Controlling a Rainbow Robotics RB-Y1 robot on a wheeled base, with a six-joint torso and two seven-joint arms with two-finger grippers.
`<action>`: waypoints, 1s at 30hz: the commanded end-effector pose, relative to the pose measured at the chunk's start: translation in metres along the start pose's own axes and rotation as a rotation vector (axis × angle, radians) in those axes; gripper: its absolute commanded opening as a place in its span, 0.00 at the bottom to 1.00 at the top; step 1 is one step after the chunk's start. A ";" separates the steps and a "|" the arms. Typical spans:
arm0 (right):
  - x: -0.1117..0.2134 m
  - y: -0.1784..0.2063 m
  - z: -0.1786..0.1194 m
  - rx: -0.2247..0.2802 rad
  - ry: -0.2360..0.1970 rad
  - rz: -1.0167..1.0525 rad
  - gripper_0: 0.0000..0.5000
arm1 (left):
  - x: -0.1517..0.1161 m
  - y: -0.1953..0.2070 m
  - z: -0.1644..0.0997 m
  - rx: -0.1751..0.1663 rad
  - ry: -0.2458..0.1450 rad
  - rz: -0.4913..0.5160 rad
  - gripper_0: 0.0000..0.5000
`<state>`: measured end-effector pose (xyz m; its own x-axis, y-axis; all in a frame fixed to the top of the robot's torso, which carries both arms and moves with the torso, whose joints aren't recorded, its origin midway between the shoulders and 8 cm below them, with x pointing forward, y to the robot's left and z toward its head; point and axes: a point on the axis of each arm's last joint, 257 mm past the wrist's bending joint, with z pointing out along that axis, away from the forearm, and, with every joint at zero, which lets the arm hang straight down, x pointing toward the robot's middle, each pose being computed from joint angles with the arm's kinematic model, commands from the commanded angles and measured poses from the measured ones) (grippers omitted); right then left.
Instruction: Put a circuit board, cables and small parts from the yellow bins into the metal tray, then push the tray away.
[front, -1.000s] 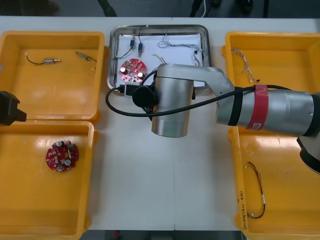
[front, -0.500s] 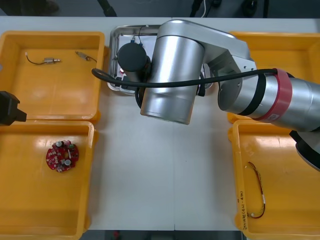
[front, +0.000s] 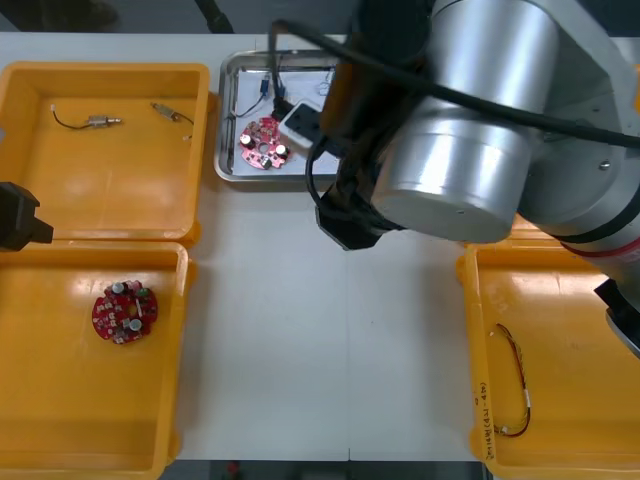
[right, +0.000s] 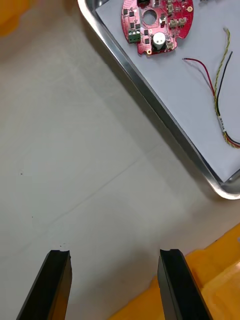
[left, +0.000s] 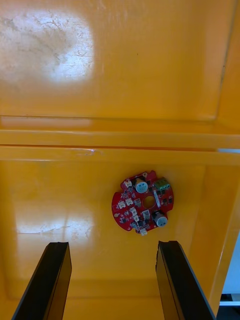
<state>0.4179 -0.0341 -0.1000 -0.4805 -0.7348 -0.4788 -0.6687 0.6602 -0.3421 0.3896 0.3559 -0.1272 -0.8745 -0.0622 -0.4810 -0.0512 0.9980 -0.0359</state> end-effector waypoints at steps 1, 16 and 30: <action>0.017 -0.034 -0.018 -0.006 -0.029 0.242 1.00 | 0.000 0.004 -0.005 -0.009 -0.021 0.076 1.00; 0.101 -0.131 -0.028 0.078 0.036 0.770 1.00 | 0.000 0.004 -0.005 -0.009 -0.021 0.076 1.00; 0.167 -0.191 -0.039 0.083 0.088 0.974 1.00 | 0.000 0.004 -0.005 -0.009 -0.021 0.076 1.00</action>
<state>0.4479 -0.2565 -0.0870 -0.8477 0.1584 -0.5063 0.0803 0.9817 0.1727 0.3895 0.3558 -0.1273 -0.8742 -0.0619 -0.4816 -0.0510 0.9981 -0.0356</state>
